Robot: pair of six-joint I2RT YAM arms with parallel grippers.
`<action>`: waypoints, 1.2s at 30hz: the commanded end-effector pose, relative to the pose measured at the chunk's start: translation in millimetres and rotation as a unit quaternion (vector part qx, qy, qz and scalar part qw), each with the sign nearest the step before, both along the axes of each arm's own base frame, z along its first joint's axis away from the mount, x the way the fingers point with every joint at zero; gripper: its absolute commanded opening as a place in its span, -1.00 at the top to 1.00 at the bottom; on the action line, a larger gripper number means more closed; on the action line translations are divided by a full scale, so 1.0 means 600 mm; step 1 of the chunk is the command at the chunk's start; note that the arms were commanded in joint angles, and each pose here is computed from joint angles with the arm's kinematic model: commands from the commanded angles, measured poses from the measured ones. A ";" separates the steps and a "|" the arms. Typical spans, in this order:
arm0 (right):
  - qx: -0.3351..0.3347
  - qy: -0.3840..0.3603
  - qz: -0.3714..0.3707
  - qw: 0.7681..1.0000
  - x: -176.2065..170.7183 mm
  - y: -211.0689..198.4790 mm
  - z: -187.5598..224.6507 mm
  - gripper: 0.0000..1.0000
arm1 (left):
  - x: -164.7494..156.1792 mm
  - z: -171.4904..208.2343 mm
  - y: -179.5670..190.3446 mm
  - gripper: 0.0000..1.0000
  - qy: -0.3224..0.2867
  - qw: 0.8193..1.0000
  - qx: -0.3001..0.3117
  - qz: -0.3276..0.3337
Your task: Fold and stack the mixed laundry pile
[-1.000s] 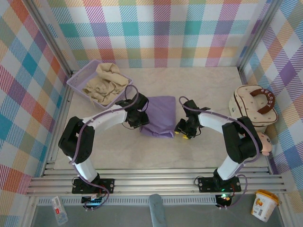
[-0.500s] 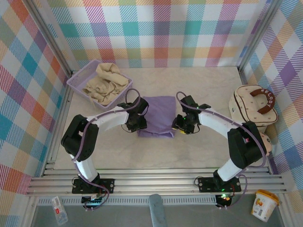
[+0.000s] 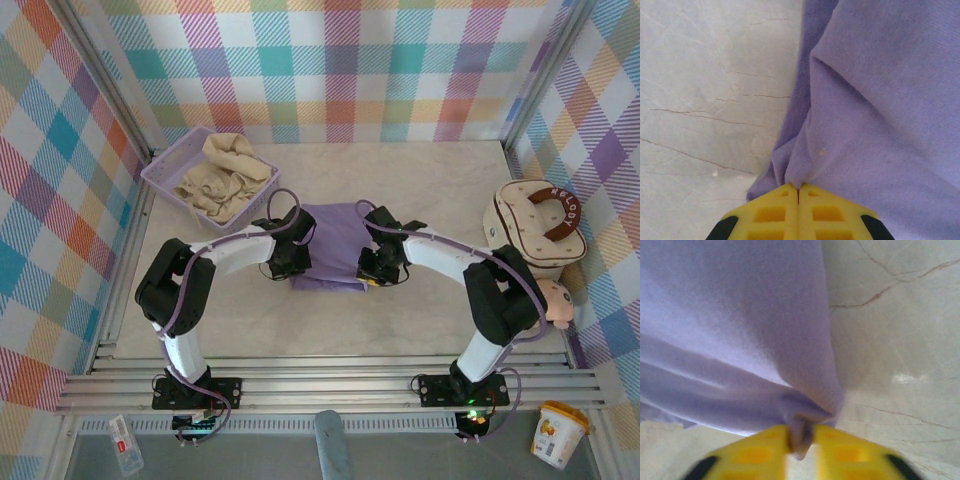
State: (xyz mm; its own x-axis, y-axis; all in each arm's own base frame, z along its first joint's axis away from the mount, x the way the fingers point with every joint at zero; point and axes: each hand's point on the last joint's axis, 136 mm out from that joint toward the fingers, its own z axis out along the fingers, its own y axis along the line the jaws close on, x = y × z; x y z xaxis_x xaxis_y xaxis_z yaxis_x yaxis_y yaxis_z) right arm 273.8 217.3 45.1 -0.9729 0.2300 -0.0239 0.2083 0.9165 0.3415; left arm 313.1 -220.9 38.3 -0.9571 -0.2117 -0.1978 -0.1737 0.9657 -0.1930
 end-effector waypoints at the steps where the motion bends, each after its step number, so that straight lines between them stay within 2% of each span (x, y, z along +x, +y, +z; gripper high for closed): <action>1: -0.018 -0.002 -0.008 1.000 0.007 -0.008 0.003 1.00 | -0.008 0.033 0.009 1.00 -0.008 1.000 0.004 0.004; 6: -0.028 0.000 -0.003 1.000 -0.015 -0.025 0.002 1.00 | -0.026 0.068 0.013 1.00 0.003 1.000 -0.004 0.009; 10: -0.040 0.014 0.000 0.999 -0.033 -0.038 -0.016 1.00 | -0.060 0.083 0.008 1.00 0.019 0.999 -0.035 0.021; 13: -0.045 0.020 -0.003 0.999 -0.038 -0.043 -0.021 1.00 | -0.098 0.059 0.001 1.00 0.045 0.998 -0.042 0.024; 16: -0.055 0.016 -0.005 0.998 -0.037 -0.050 -0.018 0.79 | -0.137 0.015 -0.010 1.00 0.087 0.995 -0.037 0.019; 17: -0.059 0.014 -0.003 0.998 -0.036 -0.051 -0.015 0.64 | -0.145 0.002 -0.013 0.94 0.101 0.994 -0.033 0.015; 18: -0.063 0.010 -0.001 0.998 -0.033 -0.053 -0.009 0.48 | -0.148 -0.004 -0.010 0.74 0.108 0.994 -0.021 0.015; 20: -0.074 0.000 0.005 0.997 -0.029 -0.059 0.005 0.33 | -0.139 0.002 0.002 0.39 0.103 0.995 0.007 0.015; 22: -0.082 -0.017 0.011 0.996 -0.023 -0.064 0.028 0.22 | -0.113 0.033 0.014 0.00 0.072 0.997 0.029 0.015; 24: -0.079 -0.042 0.019 0.996 -0.014 -0.064 0.058 0.17 | -0.079 0.078 0.016 -0.12 0.032 0.999 0.026 0.019; 27: -0.048 -0.076 0.032 0.995 0.002 -0.045 0.095 0.26 | -0.030 0.135 -0.006 -0.06 -0.023 1.000 -0.014 0.016; 28: -0.036 -0.083 0.034 0.995 0.007 -0.036 0.103 0.34 | -0.017 0.147 -0.018 0.03 -0.038 0.999 -0.029 0.013; 30: -0.008 -0.086 0.041 0.995 0.018 -0.014 0.103 0.54 | 0.008 0.153 -0.052 0.35 -0.058 0.996 -0.067 0.006; 33: 0.011 -0.067 0.034 0.997 0.028 0.007 0.075 0.80 | 0.029 0.119 -0.079 0.82 -0.047 0.996 -0.079 0.007; 36: 0.017 -0.037 0.021 0.999 0.031 0.015 0.028 0.86 | 0.029 0.054 -0.070 0.89 -0.017 0.999 -0.047 0.019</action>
